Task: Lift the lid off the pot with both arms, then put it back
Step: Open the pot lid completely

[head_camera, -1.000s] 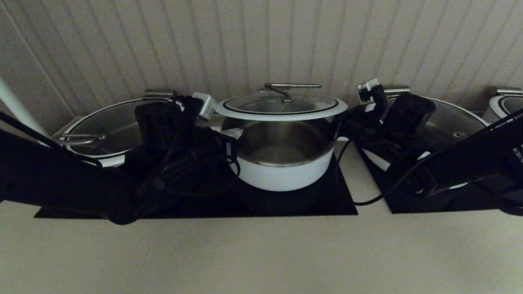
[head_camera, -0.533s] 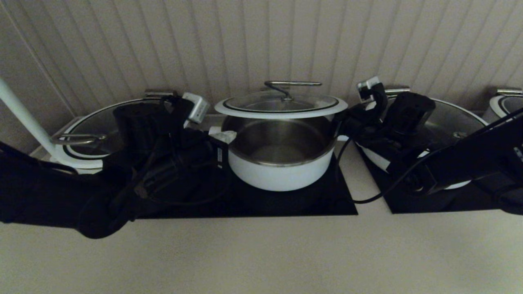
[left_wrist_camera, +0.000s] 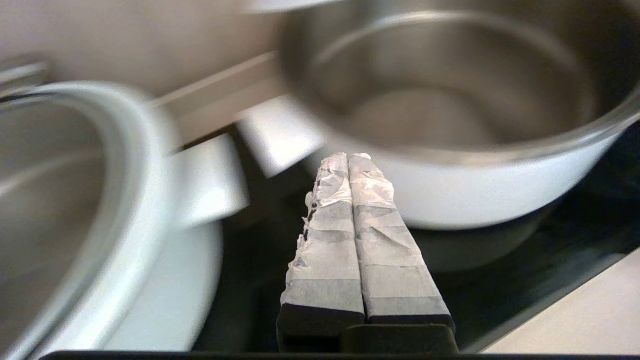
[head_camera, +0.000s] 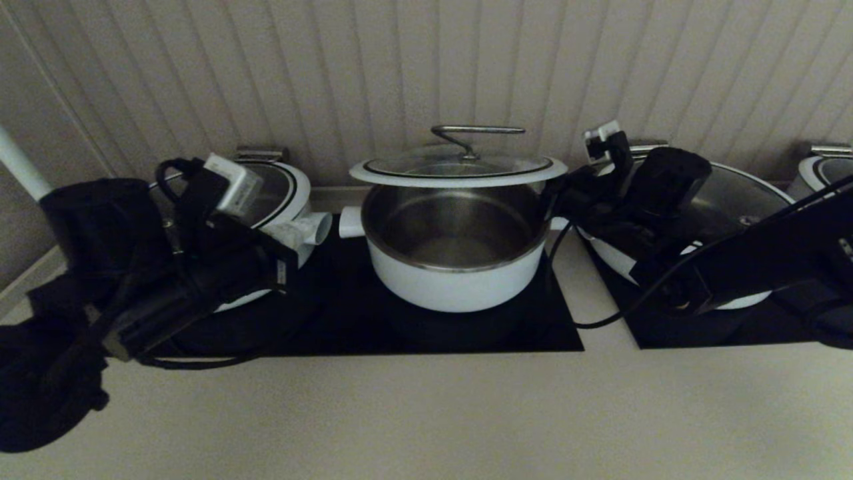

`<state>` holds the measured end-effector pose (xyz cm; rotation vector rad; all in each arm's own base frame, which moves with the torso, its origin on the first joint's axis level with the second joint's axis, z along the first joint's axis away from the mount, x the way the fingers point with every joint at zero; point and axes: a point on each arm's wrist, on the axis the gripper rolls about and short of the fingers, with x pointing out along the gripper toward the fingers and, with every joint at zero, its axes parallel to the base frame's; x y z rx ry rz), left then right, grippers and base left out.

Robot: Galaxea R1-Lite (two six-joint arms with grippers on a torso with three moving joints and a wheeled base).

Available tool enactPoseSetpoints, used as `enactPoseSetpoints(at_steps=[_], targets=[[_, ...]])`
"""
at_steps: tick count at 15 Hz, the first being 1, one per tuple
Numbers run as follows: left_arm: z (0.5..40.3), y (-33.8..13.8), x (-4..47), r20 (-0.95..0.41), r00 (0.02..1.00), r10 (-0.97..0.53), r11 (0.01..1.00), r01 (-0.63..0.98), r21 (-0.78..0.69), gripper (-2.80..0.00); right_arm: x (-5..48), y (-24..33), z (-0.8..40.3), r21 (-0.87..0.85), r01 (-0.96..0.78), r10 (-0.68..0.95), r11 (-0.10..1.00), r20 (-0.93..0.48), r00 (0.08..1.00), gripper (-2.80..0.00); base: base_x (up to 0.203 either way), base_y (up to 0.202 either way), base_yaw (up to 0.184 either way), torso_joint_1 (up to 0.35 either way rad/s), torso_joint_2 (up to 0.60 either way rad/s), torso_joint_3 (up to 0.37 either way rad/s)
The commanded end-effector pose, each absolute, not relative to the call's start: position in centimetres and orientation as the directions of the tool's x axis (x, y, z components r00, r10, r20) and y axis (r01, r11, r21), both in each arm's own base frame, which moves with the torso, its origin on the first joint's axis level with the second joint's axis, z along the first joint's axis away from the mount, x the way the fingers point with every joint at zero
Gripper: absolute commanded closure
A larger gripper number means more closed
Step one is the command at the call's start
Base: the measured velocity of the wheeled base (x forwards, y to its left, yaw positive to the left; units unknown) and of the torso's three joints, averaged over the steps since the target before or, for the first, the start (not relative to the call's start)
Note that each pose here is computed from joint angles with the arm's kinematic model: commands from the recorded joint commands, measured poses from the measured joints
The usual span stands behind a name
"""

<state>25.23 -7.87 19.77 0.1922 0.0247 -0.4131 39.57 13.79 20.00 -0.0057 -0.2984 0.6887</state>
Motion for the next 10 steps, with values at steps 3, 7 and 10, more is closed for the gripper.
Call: enactPoseSetpoints(at_steps=[3, 7, 10], targets=[[20.3, -2.3, 19.3, 0.0, 0.976, -0.217, 0.958, 0.213, 0.191, 0.0, 39.6, 13.6, 20.4, -0.109, -0.622, 0.625, 0.775, 0.279, 0.729, 0.0, 0.0, 0.0, 0.0, 0.0, 0.0, 0.0], [18.7, 0.6, 14.7, 0.006, 0.999, -0.036, 0.983, 0.034, 0.18, 0.0, 39.5, 13.5, 20.5, -0.11, -0.621, 0.623, 0.776, 0.283, 0.729, 0.0, 0.0, 0.0, 0.0, 0.0, 0.0, 0.0], [17.9, 0.8, 12.0, 0.033, 0.998, 0.051, 0.984, -0.056, 0.17, 0.0, 39.5, 13.5, 20.7, -0.111, -0.62, 0.623, 0.776, 0.287, 0.728, 0.0, 0.0, 0.0, 0.0, 0.0, 0.0, 0.0]])
